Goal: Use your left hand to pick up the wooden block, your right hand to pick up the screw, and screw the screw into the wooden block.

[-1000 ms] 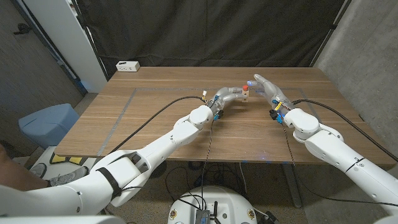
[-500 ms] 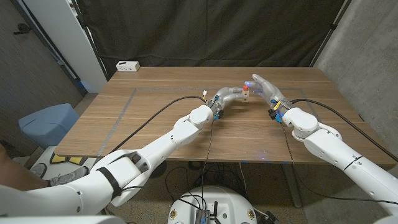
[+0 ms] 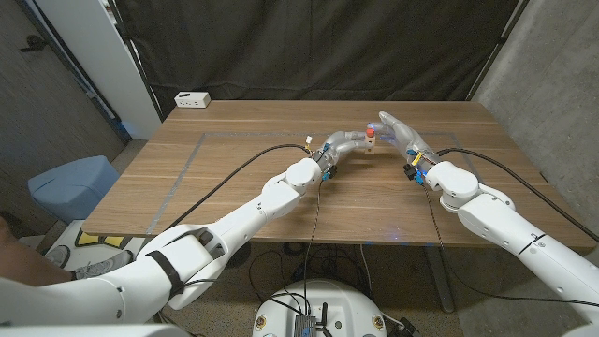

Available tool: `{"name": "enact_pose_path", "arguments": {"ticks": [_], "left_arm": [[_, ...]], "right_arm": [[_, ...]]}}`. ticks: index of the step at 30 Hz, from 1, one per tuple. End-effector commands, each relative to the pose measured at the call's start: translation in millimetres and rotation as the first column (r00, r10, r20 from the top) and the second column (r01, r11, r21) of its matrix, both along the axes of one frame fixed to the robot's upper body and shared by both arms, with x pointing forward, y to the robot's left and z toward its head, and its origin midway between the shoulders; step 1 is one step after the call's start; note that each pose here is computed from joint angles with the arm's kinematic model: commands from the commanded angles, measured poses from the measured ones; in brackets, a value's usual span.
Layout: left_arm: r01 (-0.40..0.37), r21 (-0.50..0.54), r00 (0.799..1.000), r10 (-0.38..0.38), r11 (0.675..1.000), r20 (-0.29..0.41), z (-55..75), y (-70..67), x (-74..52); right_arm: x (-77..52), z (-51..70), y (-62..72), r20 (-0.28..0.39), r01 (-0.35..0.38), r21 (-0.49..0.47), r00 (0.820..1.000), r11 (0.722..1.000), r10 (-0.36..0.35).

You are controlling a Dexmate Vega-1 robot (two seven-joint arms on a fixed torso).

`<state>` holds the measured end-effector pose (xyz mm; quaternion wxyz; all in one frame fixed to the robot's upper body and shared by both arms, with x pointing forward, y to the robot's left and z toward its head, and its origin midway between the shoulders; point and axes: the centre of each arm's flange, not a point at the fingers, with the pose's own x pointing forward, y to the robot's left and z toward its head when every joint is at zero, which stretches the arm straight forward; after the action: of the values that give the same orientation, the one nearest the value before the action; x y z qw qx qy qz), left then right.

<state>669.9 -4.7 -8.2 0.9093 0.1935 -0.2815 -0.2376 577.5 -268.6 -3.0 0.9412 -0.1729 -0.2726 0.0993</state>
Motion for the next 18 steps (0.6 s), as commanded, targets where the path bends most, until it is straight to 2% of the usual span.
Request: {"name": "enact_pose_path", "arguments": {"ticks": [1,18], "left_arm": [[0.003,0.0,1.0,-0.003,1.0,0.002,0.0,-1.1,-0.6],[0.0,-0.003,1.0,0.0,1.0,0.0,-1.3,0.9,-0.9]], "right_arm": [[-1.7,-2.0,-0.1,-0.003,0.003,0.0,1.0,1.0,-0.003],[-3.6,-5.8,-1.9,-0.009,0.02,0.019,1.0,1.0,-0.02]]}}
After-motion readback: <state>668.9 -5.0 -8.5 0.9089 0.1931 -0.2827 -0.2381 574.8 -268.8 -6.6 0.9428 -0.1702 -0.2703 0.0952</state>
